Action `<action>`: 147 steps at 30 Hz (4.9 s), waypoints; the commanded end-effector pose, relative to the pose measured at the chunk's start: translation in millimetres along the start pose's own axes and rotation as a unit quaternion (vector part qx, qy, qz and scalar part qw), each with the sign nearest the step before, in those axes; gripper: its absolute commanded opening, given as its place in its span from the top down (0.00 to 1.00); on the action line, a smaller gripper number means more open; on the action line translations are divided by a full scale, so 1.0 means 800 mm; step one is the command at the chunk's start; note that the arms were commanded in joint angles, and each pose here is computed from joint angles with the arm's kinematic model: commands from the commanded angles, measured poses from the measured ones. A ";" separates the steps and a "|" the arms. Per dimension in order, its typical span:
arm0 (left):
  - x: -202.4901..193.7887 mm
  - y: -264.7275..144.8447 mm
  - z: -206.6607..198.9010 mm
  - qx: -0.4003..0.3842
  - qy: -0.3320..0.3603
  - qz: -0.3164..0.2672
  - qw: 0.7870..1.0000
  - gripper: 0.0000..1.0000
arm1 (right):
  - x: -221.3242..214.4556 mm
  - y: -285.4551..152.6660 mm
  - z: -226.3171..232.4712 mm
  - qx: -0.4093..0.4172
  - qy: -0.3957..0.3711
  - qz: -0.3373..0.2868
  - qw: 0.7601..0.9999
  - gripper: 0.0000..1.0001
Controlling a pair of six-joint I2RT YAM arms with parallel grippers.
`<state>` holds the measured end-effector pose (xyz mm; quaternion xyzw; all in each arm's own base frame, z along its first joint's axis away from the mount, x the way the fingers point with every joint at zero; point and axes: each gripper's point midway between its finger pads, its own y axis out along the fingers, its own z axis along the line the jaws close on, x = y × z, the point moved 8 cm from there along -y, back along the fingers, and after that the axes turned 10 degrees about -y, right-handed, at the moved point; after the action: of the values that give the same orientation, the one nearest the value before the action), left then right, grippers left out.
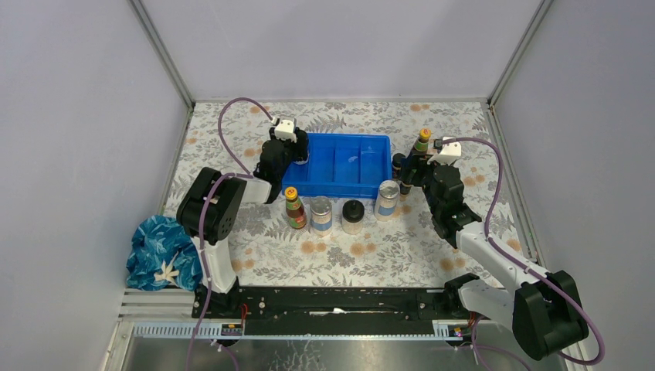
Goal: Organize the condiment bottles
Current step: Place the bottle in the storage box, then pick up the bottle from the center of the board.
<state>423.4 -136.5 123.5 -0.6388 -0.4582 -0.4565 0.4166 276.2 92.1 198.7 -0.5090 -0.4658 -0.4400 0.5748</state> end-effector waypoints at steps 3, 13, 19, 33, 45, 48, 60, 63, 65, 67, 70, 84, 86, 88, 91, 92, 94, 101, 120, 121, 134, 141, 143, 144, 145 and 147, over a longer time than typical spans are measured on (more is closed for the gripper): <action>0.010 0.007 0.006 0.015 0.003 -0.018 1.000 0.35 | 0.025 -0.001 0.003 -0.001 0.008 -0.039 0.999 0.19; 0.020 0.005 0.006 0.025 -0.002 -0.026 0.999 0.25 | 0.026 -0.003 0.004 0.001 0.011 -0.041 0.999 0.19; 0.029 0.004 0.005 0.027 -0.002 -0.029 0.999 0.22 | 0.028 -0.006 0.003 0.003 0.014 -0.044 0.999 0.19; 0.059 -0.002 -0.002 0.027 0.002 -0.042 0.999 0.18 | 0.037 -0.012 0.003 0.005 0.017 -0.054 0.998 0.19; 0.115 -0.020 -0.021 0.029 0.007 -0.075 0.997 0.18 | 0.059 -0.023 0.002 0.009 0.024 -0.072 0.997 0.19; 0.143 -0.033 -0.031 0.045 -0.005 -0.102 0.994 0.18 | 0.069 -0.029 0.004 0.018 0.025 -0.077 0.997 0.19; 0.226 -0.154 -0.091 0.126 -0.136 -0.200 0.962 0.18 | 0.105 -0.062 0.014 0.082 0.015 -0.061 0.995 0.18; 0.226 -0.185 -0.103 0.126 -0.171 -0.199 0.957 0.16 | 0.109 -0.072 0.016 0.100 0.016 -0.054 0.993 0.18; 0.222 -0.203 -0.110 0.123 -0.186 -0.198 0.955 0.15 | 0.110 -0.078 0.020 0.117 0.017 -0.048 0.992 0.18; 0.215 -0.219 -0.119 0.119 -0.188 -0.193 0.956 0.15 | 0.109 -0.084 0.023 0.138 0.013 -0.039 0.990 0.19; 0.203 -0.238 -0.131 0.119 -0.183 -0.178 0.959 0.15 | 0.109 -0.092 0.032 0.181 0.000 -0.021 0.983 0.20; 0.171 -0.318 -0.168 0.100 -0.155 -0.130 0.974 0.15 | 0.094 -0.126 0.056 0.305 -0.029 0.028 0.951 0.20; 0.171 -0.326 -0.170 0.102 -0.146 -0.128 0.976 0.15 | 0.095 -0.126 0.063 0.331 -0.035 0.034 0.943 0.19; 0.173 -0.332 -0.171 0.108 -0.136 -0.127 0.977 0.15 | 0.098 -0.125 0.071 0.357 -0.039 0.036 0.933 0.18; 0.178 -0.340 -0.171 0.113 -0.129 -0.124 0.977 0.15 | 0.105 -0.121 0.085 0.392 -0.045 0.039 0.918 0.18; 0.178 -0.343 -0.171 0.114 -0.129 -0.122 0.978 0.14 | 0.108 -0.119 0.089 0.402 -0.046 0.038 0.914 0.18; 0.181 -0.349 -0.168 0.110 -0.127 -0.117 0.979 0.14 | 0.112 -0.115 0.097 0.417 -0.049 0.039 0.907 0.18; 0.204 -0.371 -0.169 0.060 -0.143 -0.106 0.982 0.15 | 0.110 -0.095 0.143 0.460 -0.081 0.062 0.882 0.18; 0.247 -0.409 -0.182 -0.154 -0.114 -0.098 0.977 0.16 | 0.081 -0.060 0.295 0.516 -0.182 0.085 0.833 0.18; 0.247 -0.411 -0.182 -0.165 -0.109 -0.098 0.975 0.16 | 0.079 -0.057 0.300 0.514 -0.185 0.084 0.833 0.18; 0.245 -0.413 -0.188 -0.200 -0.094 -0.097 0.970 0.16 | 0.052 -0.028 0.336 0.508 -0.209 0.084 0.831 0.19; 0.242 -0.412 -0.187 -0.197 -0.091 -0.094 0.972 0.16 | 0.047 -0.027 0.353 0.522 -0.214 0.084 0.822 0.19; 0.242 -0.413 -0.187 -0.197 -0.091 -0.094 0.972 0.16 | 0.043 -0.027 0.357 0.525 -0.214 0.087 0.819 0.19; 0.241 -0.413 -0.187 -0.197 -0.090 -0.093 0.972 0.16 | 0.043 -0.027 0.359 0.526 -0.214 0.087 0.819 0.19; 0.241 -0.413 -0.186 -0.197 -0.091 -0.094 0.972 0.16 | 0.042 -0.028 0.361 0.527 -0.214 0.089 0.818 0.19; 0.241 -0.413 -0.185 -0.197 -0.091 -0.094 0.972 0.16 | 0.040 -0.028 0.364 0.530 -0.215 0.089 0.816 0.19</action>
<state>107.2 -162.7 384.9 -0.7050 -0.4616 -0.5037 0.1900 233.9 364.3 232.3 -0.2721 -0.6701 0.0613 0.6879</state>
